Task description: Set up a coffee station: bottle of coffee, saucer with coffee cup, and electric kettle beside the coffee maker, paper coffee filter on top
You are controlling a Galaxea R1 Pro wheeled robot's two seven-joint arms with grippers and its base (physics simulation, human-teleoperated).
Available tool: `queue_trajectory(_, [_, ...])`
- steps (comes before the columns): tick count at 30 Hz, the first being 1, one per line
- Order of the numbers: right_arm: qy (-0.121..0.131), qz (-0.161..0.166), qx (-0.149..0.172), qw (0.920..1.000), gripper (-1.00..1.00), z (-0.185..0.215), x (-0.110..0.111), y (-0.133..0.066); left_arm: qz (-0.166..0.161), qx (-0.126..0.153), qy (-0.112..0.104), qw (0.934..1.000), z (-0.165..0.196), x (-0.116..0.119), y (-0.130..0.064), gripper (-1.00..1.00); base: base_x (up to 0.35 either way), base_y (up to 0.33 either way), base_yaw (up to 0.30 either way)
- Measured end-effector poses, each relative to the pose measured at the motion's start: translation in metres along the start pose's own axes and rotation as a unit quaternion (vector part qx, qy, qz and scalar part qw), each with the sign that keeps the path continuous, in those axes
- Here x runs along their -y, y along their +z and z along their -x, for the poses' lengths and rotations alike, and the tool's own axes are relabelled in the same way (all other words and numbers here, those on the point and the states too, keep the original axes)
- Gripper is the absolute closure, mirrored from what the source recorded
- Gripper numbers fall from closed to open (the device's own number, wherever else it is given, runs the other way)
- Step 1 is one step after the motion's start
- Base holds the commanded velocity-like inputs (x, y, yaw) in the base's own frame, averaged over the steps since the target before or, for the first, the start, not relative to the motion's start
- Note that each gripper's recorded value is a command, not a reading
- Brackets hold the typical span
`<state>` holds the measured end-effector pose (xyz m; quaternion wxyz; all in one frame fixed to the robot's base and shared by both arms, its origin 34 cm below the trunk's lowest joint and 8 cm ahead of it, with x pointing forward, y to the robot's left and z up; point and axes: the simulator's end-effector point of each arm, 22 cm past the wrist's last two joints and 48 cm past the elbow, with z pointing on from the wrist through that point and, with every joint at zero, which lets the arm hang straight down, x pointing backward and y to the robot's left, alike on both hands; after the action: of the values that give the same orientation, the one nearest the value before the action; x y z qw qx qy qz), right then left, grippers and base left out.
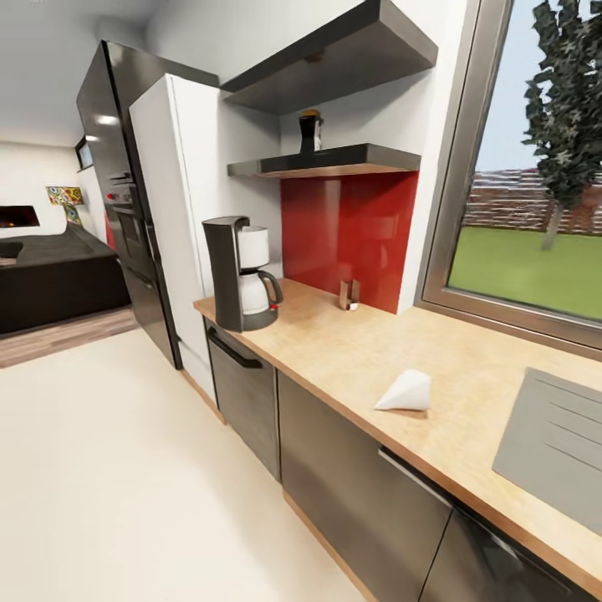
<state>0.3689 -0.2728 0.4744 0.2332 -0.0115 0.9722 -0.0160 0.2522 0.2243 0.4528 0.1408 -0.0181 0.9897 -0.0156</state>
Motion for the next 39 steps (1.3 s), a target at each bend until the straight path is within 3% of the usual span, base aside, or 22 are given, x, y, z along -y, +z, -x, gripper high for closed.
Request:
queue_trajectory(14, [-0.001,0.000,-0.001,1.0000,-1.00,-0.001,0.000,0.000,0.001,0.000,-0.001,1.0000,0.000,-0.001,0.000,-1.00,-0.021,-0.028,0.251])
queue_trajectory(29, [-0.001,0.000,-0.001,1.0000,-1.00,-0.001,0.000,0.000,0.001,0.015,-0.002,0.9999,0.007,-0.001,0.000,-1.00,-0.167,-0.160,0.106])
queue_trajectory(39, [-0.048,0.017,-0.005,0.9987,-1.00,-0.005,-0.011,-0.001,0.001,0.016,-0.003,0.9999,0.007,-0.001,0.000,-1.00,-0.045,-0.026,0.190])
